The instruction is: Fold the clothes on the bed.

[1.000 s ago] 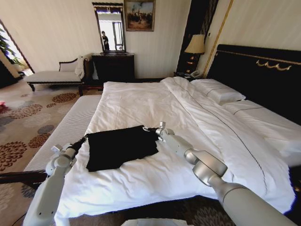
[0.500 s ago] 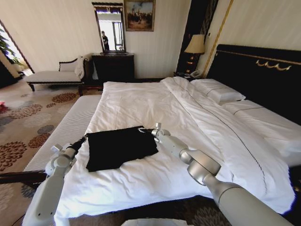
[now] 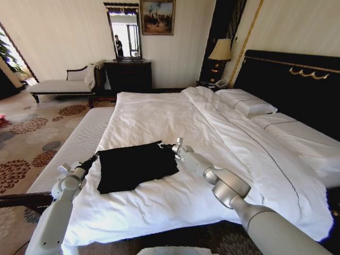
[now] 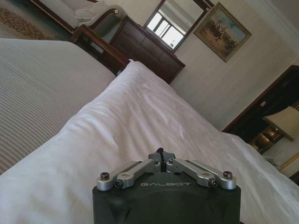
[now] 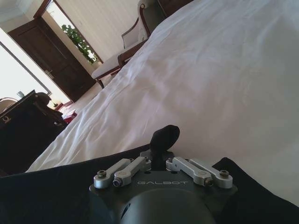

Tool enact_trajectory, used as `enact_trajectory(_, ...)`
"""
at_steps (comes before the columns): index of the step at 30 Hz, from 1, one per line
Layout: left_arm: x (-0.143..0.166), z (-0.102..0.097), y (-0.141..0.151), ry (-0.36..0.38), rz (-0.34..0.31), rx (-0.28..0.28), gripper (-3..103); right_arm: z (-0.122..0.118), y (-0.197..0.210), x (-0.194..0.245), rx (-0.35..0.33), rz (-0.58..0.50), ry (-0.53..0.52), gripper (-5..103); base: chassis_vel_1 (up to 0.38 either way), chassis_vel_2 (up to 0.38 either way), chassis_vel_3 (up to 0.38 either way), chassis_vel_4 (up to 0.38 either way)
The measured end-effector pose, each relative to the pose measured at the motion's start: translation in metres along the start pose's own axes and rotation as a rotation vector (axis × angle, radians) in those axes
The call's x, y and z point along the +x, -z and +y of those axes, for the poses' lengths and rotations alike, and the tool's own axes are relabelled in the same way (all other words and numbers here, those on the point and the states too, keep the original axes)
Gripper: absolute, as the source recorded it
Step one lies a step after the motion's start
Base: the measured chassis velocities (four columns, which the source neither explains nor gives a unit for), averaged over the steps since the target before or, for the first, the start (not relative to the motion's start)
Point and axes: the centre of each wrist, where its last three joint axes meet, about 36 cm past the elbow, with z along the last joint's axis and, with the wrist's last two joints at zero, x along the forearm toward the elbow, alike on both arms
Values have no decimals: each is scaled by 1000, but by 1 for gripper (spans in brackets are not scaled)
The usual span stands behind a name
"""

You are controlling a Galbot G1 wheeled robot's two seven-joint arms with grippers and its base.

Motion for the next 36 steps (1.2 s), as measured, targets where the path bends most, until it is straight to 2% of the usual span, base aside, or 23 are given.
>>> enact_trajectory(2, -1, 0, 0, 1, -1, -1, 0, -1, 1, 1, 1, -5, 10, 4, 0, 0, 0, 0)
enact_trajectory(9, -3, -2, 0, -6, -4, -1, 0, -10, 4, 10, 20, -30, 31, 2, 0, 0, 0, 0)
enact_trajectory(13, -6, -4, 4, -15, -23, 5, 0, -13, 10, 15, 14, -91, 50, 2, 0, 0, 0, 0)
enact_trajectory(18, -21, -17, 39, -47, -97, 79, 0, -8, 41, 24, -45, -293, 115, 2, 0, 0, 0, 0)
enact_trajectory(21, -23, -19, 42, -50, -97, 78, 0, -7, 45, 28, -43, -313, 118, 2, 0, 0, 0, 0)
enact_trajectory(25, -17, -18, 26, -32, -52, 34, 0, -15, 30, 36, -8, -308, 106, 2, 0, 0, 0, 0)
enact_trajectory(28, 5, -18, 9, -33, -6, -9, 0, -18, 9, 43, 4, -326, 115, 2, 0, 0, 0, 0)
enact_trajectory(30, 10, -19, 7, -38, 0, -18, 0, -17, 6, 45, 4, -333, 119, 2, 0, 0, 0, 0)
enact_trajectory(32, 34, -24, 8, -60, 16, -55, 0, -15, -4, 59, 11, -357, 150, 2, 0, 0, 0, 0)
enact_trajectory(33, 34, -24, 8, -60, 16, -55, 0, -15, -4, 59, 11, -357, 150, 2, 0, 0, 0, 0)
enact_trajectory(36, 64, -29, 9, -73, 39, -114, 0, -30, -31, 85, 43, -369, 158, 2, 0, 0, 0, 0)
